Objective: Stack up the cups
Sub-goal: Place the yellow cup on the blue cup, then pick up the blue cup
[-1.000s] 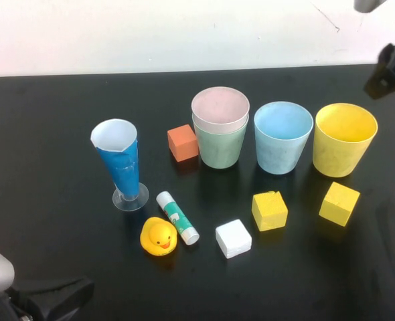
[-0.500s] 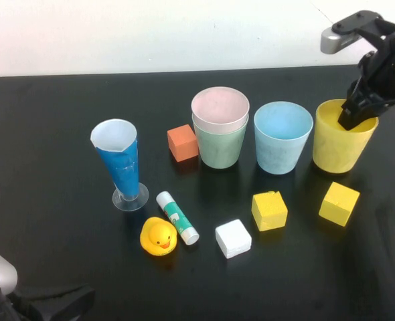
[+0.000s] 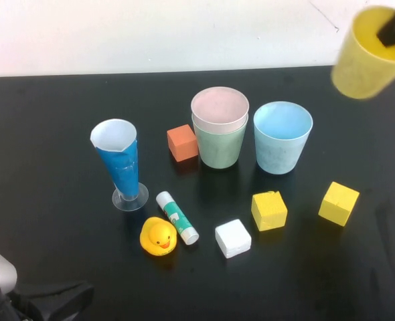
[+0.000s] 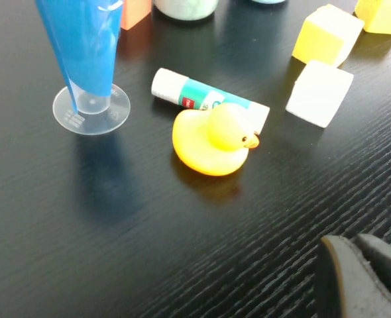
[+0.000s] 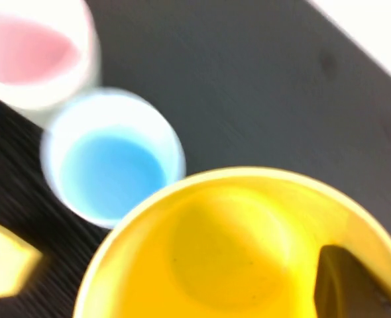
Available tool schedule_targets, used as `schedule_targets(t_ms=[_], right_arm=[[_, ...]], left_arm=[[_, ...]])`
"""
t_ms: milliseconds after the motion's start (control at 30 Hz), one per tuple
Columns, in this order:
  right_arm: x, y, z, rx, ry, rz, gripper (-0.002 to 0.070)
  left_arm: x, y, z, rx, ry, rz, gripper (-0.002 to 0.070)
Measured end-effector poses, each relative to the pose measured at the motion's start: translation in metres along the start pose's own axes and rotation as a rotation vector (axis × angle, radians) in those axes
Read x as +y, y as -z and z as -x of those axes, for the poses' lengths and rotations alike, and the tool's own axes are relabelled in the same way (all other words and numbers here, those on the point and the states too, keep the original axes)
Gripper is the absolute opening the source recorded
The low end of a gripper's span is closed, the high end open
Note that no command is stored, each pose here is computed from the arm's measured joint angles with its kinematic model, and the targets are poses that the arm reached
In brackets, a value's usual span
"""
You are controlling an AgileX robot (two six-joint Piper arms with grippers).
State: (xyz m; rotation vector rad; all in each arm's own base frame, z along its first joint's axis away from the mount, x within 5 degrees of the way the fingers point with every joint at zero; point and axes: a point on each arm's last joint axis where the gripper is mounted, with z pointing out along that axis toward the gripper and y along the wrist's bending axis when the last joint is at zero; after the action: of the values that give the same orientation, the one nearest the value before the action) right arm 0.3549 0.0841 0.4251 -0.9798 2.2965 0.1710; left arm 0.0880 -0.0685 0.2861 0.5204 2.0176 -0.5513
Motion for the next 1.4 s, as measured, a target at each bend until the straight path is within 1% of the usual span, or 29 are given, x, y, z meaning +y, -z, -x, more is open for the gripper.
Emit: schedule_targets(t_ms=[100, 233, 333, 400, 667, 733, 767, 800, 933, 1000, 1033, 1133, 1200, 1233, 1267, 1333, 1400], right_arm=[[0.012, -0.004, 0.009, -0.033, 0.029, 0.057, 0.0031], [0.032, -0.026, 0.019, -0.014, 0.082, 0.124, 0.0031], [0.046, -0.043, 0.026, 0.023, 0.137, 0.133, 0.0031], [0.051, -0.056, 0.028, 0.050, 0.161, 0.128, 0.0031], [0.046, -0.104, 0.022, 0.147, 0.127, 0.136, 0.0032], [0.045, -0.115, 0.020, 0.163, 0.111, 0.141, 0.0046], [0.044, -0.118, 0.020, 0.167, 0.107, 0.142, 0.0060], [0.044, -0.121, 0.020, 0.163, 0.104, 0.139, 0.0091], [0.042, -0.129, 0.021, 0.161, 0.100, 0.136, 0.0286], [0.042, -0.137, 0.019, 0.172, 0.097, 0.141, 0.0357], [0.041, -0.142, 0.018, 0.179, 0.095, 0.145, 0.0380], [0.041, -0.153, 0.015, 0.196, 0.090, 0.152, 0.0410], [0.040, -0.159, 0.013, 0.208, 0.086, 0.158, 0.0409], [0.040, -0.161, 0.013, 0.212, 0.085, 0.160, 0.0398], [0.040, -0.162, 0.012, 0.216, 0.085, 0.162, 0.0370], [0.041, -0.163, 0.011, 0.224, 0.087, 0.167, 0.0279], [0.041, -0.162, 0.010, 0.243, 0.095, 0.180, 0.0141]], left_arm=[[0.000, 0.000, 0.000, -0.002, 0.000, 0.000, 0.0001], [0.000, 0.000, 0.000, -0.002, 0.000, 0.000, 0.0001], [0.000, 0.000, 0.000, -0.002, 0.005, -0.002, 0.0001], [-0.001, 0.000, 0.000, -0.001, 0.023, -0.012, 0.0001], [-0.002, 0.000, -0.002, 0.020, 0.044, -0.026, 0.0001], [-0.002, 0.000, -0.002, 0.024, 0.038, -0.024, 0.0001], [-0.002, 0.000, -0.002, 0.026, 0.036, -0.024, 0.0001], [-0.002, 0.000, -0.003, 0.028, 0.036, -0.024, 0.0001], [-0.002, 0.000, -0.003, 0.028, 0.034, -0.022, 0.0001], [-0.002, 0.000, -0.003, 0.028, 0.034, -0.022, 0.0001], [-0.002, 0.000, -0.003, 0.028, 0.034, -0.022, 0.0001], [-0.002, 0.000, -0.003, 0.030, 0.032, -0.022, 0.0001], [-0.002, 0.000, -0.003, 0.033, 0.032, -0.022, 0.0001], [-0.002, 0.000, -0.003, 0.034, 0.032, -0.022, 0.0001], [-0.002, 0.000, -0.003, 0.034, 0.032, -0.022, 0.0001], [-0.002, 0.000, -0.003, 0.037, 0.030, -0.022, 0.0001], [-0.002, 0.000, -0.003, 0.037, 0.030, -0.022, 0.0001]])
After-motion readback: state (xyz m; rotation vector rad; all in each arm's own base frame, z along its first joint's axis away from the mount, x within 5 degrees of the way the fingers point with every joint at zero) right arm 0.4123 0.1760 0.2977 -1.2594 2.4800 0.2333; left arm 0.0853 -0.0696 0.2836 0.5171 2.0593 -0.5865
